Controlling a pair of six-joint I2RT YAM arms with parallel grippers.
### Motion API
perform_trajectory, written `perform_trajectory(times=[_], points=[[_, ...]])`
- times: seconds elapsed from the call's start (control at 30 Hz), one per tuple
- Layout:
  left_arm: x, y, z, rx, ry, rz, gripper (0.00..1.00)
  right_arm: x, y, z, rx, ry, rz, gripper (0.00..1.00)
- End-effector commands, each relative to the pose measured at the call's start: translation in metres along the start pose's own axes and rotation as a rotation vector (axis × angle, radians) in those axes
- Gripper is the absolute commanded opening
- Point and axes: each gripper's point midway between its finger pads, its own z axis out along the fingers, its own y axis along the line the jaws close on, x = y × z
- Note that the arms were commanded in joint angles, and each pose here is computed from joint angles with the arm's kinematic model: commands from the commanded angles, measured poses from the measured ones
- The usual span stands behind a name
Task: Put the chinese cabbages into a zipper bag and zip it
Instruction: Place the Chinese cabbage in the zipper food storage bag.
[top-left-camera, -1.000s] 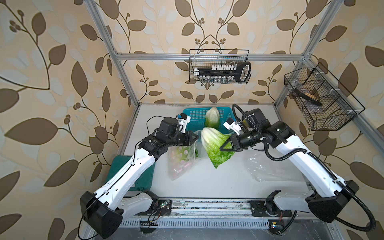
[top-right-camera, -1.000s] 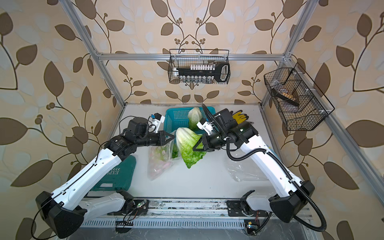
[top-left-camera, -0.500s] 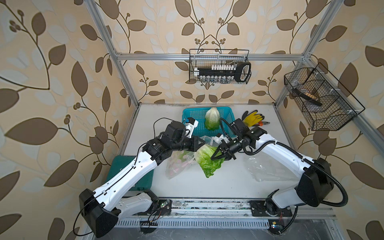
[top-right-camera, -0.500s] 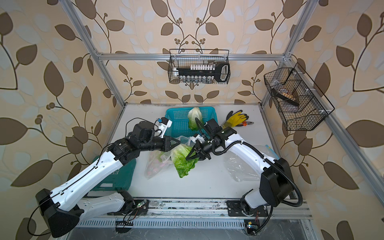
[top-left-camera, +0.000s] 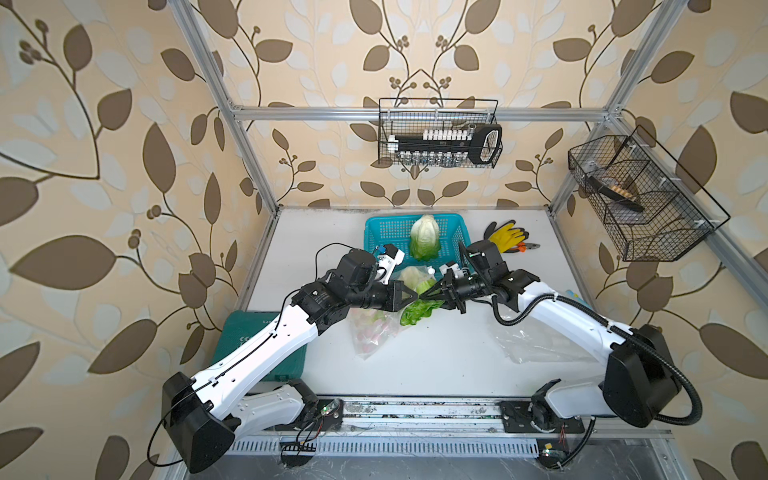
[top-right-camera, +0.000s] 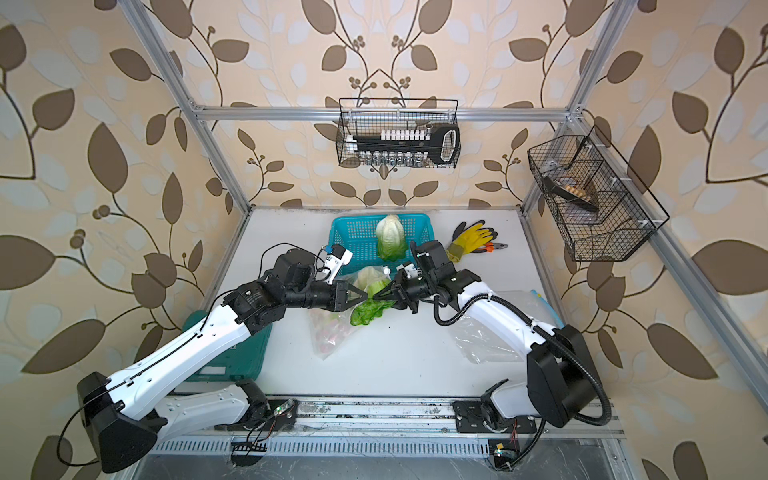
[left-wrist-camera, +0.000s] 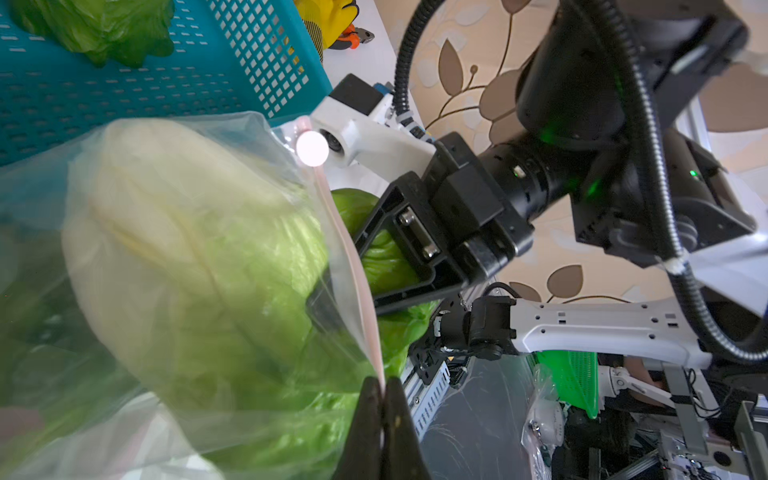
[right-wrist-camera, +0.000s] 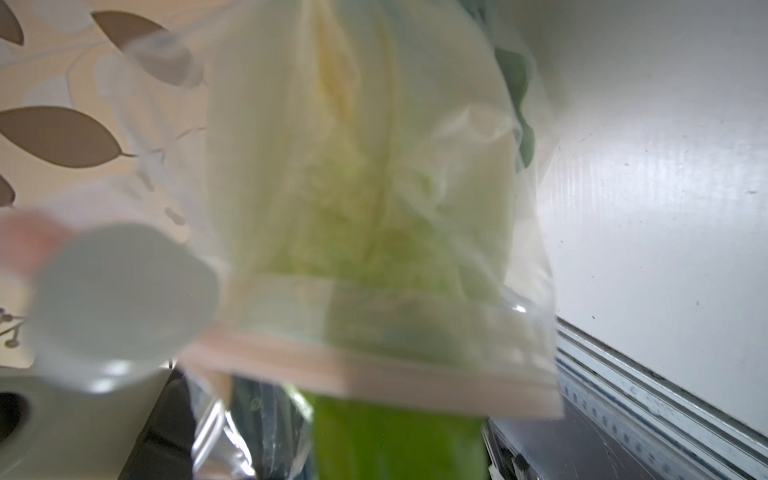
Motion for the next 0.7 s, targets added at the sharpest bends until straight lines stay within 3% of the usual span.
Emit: perform_trajectory(times=[0.0, 0.13, 0.23, 0.43, 0.67], points=[[0.000, -0.027, 0.000, 0.115, 0.016, 0.011, 0.00, -0.031, 0.011, -0.004, -0.027, -0.277, 0.010, 0.00], [-0.004, -0.025, 0.003, 0.099, 0.017, 0.019, 0.00, -0.030, 0.009, 0.010, 0.040, -0.327, -0.033, 0.00], [-0.011, -0.026, 0.005, 0.096, -0.005, -0.007, 0.00, -0.032, 0.004, 0.016, 0.150, -0.396, -0.117, 0.09], [-0.037, -0.022, -0.005, 0.062, -0.130, -0.085, 0.00, -0.029, -0.005, 0.026, 0.286, -0.372, -0.268, 0.43], [-0.060, 0.018, -0.018, -0.023, -0.235, -0.217, 0.00, -0.001, 0.009, 0.004, 0.360, -0.219, -0.496, 0.70]])
